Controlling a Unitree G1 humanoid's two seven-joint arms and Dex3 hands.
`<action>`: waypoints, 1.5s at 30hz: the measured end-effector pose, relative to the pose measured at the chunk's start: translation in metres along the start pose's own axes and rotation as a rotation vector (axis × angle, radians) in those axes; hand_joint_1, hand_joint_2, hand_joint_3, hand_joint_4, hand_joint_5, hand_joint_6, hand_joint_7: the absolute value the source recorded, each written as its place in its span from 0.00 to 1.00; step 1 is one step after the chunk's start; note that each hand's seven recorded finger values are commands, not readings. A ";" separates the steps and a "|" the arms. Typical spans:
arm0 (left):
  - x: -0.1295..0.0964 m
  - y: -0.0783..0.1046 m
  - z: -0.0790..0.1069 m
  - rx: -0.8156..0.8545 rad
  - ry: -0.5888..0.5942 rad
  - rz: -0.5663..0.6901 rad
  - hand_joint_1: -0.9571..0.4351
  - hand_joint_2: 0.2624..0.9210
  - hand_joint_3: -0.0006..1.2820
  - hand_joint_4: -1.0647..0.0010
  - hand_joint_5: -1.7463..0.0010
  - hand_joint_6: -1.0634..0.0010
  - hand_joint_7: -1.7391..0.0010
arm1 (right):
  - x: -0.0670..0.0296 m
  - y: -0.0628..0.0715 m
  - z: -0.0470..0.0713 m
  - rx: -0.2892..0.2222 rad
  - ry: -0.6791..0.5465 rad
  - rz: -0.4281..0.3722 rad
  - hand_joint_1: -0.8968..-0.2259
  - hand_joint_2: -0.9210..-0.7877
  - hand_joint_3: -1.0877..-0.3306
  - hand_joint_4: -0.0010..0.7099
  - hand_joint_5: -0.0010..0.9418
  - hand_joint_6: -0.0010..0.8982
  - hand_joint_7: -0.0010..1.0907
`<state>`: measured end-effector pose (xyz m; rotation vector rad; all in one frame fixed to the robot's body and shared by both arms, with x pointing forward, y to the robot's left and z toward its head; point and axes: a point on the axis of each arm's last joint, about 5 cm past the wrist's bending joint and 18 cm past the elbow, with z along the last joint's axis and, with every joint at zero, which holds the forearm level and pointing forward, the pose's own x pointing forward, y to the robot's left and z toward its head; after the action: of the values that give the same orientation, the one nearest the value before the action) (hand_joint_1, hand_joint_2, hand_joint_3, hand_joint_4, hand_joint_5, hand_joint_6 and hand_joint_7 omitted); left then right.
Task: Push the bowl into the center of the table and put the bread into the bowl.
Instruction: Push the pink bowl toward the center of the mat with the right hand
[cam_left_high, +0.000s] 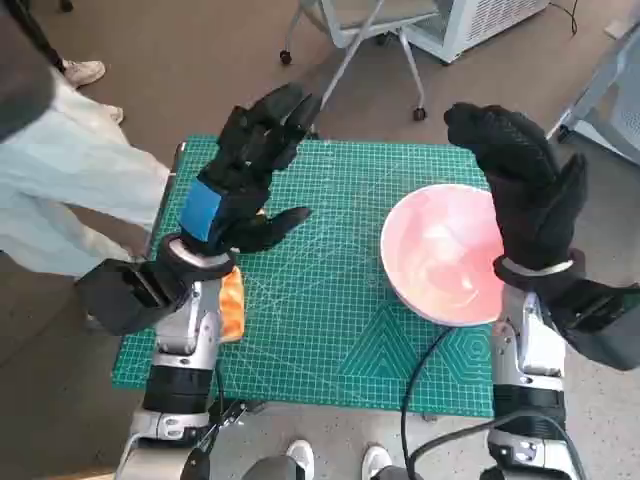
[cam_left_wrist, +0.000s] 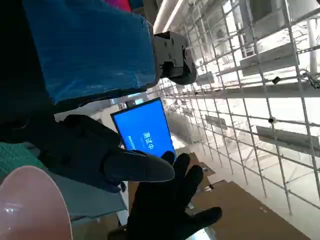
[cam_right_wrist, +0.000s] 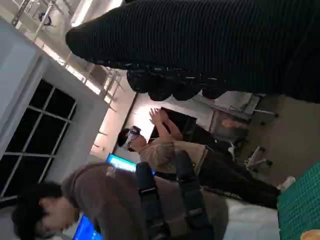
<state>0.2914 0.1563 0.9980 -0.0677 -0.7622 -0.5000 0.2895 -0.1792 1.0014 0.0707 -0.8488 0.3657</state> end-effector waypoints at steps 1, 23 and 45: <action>0.000 0.000 0.000 -0.001 0.001 0.000 0.32 1.00 0.22 0.85 1.00 1.00 0.69 | -0.0002 0.000 0.000 0.000 0.000 -0.001 0.39 0.00 0.50 0.32 0.01 0.06 0.55; 0.001 0.000 0.002 -0.008 0.004 -0.004 0.33 1.00 0.22 0.85 1.00 1.00 0.69 | -0.0017 0.002 0.003 0.005 0.008 -0.017 0.39 0.00 0.50 0.32 0.01 0.08 0.55; 0.000 0.002 0.002 -0.002 0.006 0.002 0.30 1.00 0.22 0.85 1.00 1.00 0.69 | -0.0130 -0.017 -0.002 -0.029 0.046 -0.052 0.39 0.00 0.53 0.32 0.00 0.16 0.43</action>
<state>0.2905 0.1583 0.9994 -0.0691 -0.7561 -0.4987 0.2890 -0.1981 0.9917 0.0569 -0.8056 0.3052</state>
